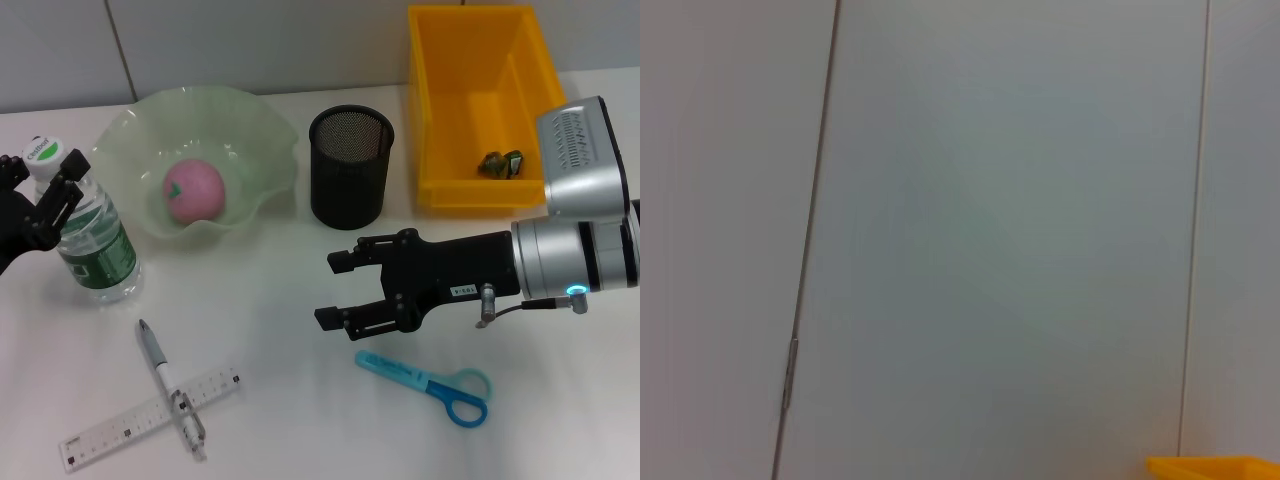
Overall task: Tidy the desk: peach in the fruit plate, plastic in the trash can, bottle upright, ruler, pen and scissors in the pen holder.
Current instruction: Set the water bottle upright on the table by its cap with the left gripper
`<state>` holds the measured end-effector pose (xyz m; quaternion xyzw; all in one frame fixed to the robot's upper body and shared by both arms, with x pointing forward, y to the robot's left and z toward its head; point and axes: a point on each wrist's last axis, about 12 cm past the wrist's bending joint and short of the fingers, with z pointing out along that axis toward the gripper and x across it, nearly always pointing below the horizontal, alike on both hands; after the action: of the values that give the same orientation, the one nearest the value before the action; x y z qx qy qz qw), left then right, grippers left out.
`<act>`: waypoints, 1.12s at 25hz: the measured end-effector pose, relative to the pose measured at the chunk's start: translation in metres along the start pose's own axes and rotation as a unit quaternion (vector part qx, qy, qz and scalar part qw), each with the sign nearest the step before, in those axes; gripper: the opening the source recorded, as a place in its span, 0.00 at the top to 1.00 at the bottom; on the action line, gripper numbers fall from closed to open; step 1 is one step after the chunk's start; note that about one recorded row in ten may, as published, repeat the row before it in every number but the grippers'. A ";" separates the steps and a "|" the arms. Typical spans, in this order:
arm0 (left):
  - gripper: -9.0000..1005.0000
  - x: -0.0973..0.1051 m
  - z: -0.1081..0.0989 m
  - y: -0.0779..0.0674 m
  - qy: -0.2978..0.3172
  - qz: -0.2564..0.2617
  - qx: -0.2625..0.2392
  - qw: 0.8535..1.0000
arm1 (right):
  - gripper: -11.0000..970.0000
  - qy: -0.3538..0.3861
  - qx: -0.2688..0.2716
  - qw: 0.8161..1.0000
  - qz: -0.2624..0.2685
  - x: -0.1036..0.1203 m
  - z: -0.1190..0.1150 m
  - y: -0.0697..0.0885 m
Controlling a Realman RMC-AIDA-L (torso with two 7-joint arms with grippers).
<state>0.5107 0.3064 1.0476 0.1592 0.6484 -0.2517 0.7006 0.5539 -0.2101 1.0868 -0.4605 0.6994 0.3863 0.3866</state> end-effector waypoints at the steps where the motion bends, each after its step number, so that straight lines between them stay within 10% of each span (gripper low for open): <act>1: 0.54 0.000 0.000 0.000 0.000 0.000 0.000 1.000 | 0.20 0.000 0.000 1.000 0.000 0.000 0.000 0.000; 28: 0.43 0.003 0.001 -0.002 0.007 0.007 0.000 1.000 | 0.20 0.003 -0.004 1.000 0.007 -0.003 0.002 0.000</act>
<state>0.5104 0.3039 1.0446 0.1656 0.6524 -0.2457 0.6976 0.5554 -0.2076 1.0882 -0.4583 0.7022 0.3907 0.3798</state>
